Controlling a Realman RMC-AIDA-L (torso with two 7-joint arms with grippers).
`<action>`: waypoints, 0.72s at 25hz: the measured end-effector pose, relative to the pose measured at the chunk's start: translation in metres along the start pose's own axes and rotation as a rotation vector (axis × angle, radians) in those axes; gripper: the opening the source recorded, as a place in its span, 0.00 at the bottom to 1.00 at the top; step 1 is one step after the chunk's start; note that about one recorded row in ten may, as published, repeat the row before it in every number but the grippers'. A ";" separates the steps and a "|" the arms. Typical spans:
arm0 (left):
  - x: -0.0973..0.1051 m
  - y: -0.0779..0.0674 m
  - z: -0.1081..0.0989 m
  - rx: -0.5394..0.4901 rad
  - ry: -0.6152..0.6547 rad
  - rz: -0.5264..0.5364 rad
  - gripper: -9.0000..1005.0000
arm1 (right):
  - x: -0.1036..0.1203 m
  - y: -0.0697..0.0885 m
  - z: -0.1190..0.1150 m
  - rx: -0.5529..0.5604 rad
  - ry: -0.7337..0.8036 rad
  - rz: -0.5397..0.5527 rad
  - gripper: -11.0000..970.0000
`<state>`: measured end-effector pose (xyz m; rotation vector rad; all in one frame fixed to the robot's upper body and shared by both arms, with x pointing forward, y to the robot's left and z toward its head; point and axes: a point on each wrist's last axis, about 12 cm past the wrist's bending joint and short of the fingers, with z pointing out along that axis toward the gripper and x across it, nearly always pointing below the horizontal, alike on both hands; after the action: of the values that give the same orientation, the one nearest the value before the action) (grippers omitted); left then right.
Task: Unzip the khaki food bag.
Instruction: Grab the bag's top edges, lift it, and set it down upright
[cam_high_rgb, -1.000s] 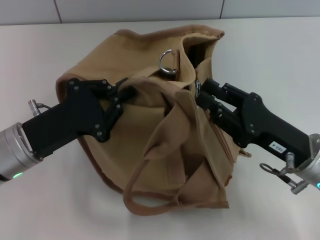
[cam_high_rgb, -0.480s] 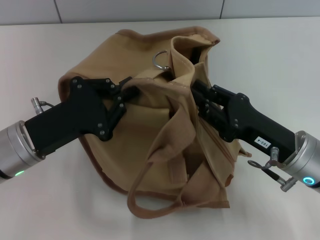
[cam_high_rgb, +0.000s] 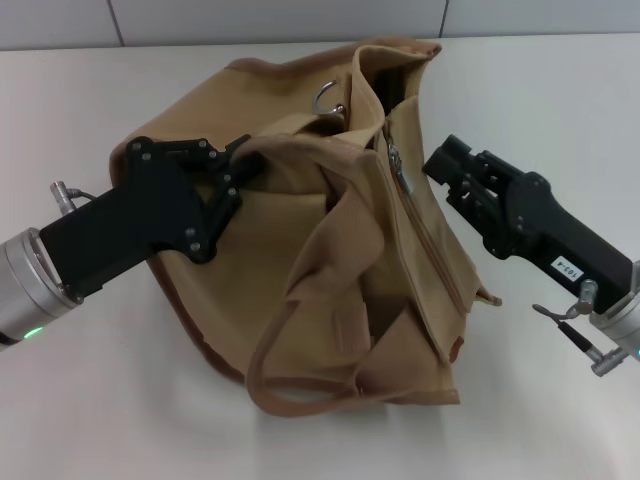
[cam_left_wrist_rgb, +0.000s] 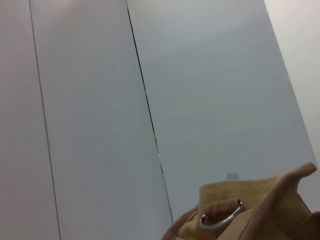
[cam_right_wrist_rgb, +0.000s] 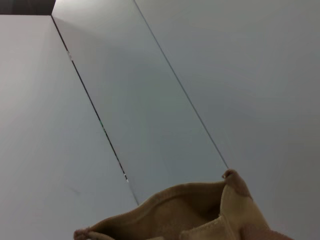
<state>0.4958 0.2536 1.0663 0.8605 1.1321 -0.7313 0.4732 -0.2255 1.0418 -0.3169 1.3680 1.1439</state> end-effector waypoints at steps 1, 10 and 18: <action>0.000 0.000 0.000 -0.003 0.001 0.001 0.06 | 0.000 0.000 -0.001 0.005 -0.004 -0.001 0.31; 0.001 0.003 0.001 -0.010 0.015 0.005 0.06 | -0.006 0.001 -0.003 -0.035 -0.014 -0.033 0.31; 0.001 0.003 0.002 -0.009 0.014 0.003 0.06 | -0.006 0.006 0.001 -0.128 0.027 -0.086 0.31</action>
<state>0.4995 0.2535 1.0660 0.8612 1.1457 -0.7179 0.4704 -0.2247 1.0498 -0.4800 1.2947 1.1608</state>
